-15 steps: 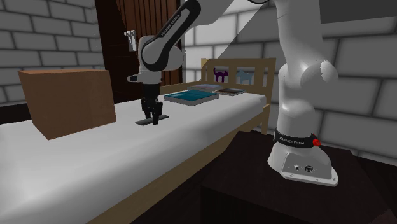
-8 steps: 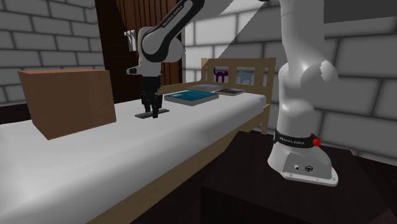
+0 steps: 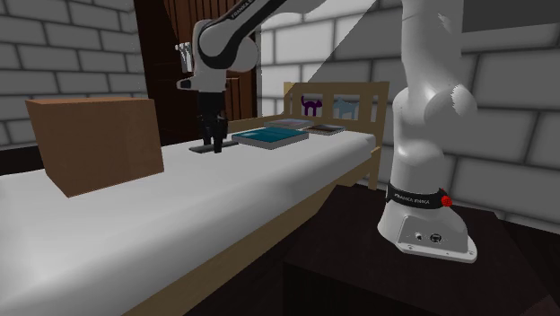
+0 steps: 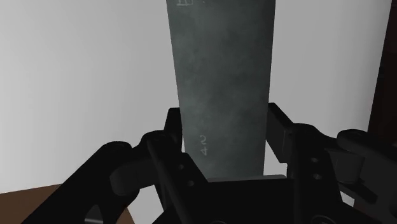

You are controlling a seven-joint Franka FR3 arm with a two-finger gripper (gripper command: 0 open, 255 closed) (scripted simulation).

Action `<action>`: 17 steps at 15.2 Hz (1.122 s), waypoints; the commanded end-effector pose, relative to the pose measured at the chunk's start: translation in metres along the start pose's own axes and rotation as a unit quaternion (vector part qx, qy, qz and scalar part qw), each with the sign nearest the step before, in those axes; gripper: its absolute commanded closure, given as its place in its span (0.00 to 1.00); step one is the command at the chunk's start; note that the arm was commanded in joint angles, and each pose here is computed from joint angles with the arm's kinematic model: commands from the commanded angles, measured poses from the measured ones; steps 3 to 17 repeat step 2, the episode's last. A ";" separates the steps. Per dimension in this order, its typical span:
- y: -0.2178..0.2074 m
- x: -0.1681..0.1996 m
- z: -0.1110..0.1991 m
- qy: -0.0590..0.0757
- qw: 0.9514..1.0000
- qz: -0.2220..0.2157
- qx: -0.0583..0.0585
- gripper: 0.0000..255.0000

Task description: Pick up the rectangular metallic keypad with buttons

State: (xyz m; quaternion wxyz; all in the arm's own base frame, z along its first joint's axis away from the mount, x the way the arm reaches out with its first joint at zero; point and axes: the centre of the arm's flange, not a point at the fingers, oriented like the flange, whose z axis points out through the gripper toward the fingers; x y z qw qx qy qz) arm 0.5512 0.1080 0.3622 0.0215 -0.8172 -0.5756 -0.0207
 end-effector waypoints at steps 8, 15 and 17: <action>-0.001 0.001 -0.005 0.000 1.000 0.000 0.000 1.00; -0.001 0.001 -0.005 0.000 1.000 0.000 0.000 1.00; -0.001 0.001 -0.005 0.000 1.000 0.000 0.000 1.00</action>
